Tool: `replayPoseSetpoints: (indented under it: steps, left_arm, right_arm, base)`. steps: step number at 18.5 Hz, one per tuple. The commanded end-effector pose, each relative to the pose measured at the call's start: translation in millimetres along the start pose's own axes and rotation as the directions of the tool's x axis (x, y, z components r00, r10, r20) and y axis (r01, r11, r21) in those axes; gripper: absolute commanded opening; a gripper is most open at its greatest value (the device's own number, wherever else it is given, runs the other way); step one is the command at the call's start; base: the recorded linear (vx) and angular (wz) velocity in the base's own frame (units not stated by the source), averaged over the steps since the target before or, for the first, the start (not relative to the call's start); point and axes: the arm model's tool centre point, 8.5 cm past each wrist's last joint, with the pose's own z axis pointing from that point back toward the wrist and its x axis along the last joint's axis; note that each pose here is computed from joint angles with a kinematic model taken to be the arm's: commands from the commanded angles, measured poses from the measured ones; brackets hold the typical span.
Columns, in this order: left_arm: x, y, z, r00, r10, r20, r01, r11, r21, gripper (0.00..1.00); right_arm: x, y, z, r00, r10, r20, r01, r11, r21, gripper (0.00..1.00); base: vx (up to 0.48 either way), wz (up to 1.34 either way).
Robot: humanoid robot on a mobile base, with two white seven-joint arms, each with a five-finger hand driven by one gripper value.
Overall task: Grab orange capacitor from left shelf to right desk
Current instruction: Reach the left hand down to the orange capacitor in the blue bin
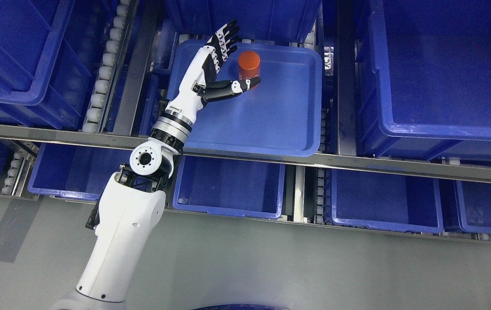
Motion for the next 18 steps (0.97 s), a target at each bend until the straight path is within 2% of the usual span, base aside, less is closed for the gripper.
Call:
replayPoseSetpoints:
  steps: [1, 4, 7, 10, 16, 18]
  left_arm:
    - [2, -11, 25, 1.000, 0.005, 0.011, -0.004, 1.000, -0.015, 1.00]
    - [-9, 13, 25, 1.000, 0.002, -0.025, -0.001, 0.999, 0.048, 1.00]
    - [-17, 58, 19, 0.996, -0.055, -0.076, 0.062, 0.993, 0.096, 1.00]
    - [-35, 72, 1, 0.987, -0.066, -0.147, 0.081, 0.992, 0.098, 1.00]
    - [-78, 25, -17, 0.958, -0.098, -0.271, 0.095, 0.995, -0.026, 1.00]
    - [-88, 28, -20, 0.947, -0.102, -0.306, 0.100, 0.995, -0.022, 0.99]
  right_arm:
    - [-13.9, -11, 0, 1.000, -0.011, -0.010, 0.011, 1.000, -0.017, 1.00]
    - [-13.9, -11, 0, 1.000, -0.013, -0.010, 0.013, 1.000, -0.017, 1.00]
    - [-13.9, -11, 0, 1.000, -0.013, -0.010, 0.013, 1.000, -0.017, 1.00]
    - [-13.9, -11, 0, 1.000, -0.013, -0.010, 0.013, 1.000, -0.017, 1.00]
    - [-13.9, -11, 0, 1.000, -0.011, -0.010, 0.011, 1.000, -0.017, 1.00]
    - [-13.9, -11, 0, 1.000, -0.013, -0.010, 0.013, 1.000, -0.017, 1.00]
  base:
    - [0.007, 0.02]
    - [0.000, 0.00]
    - [0.000, 0.00]
    - [0.000, 0.00]
    - [0.000, 0.00]
    - [0.000, 0.00]
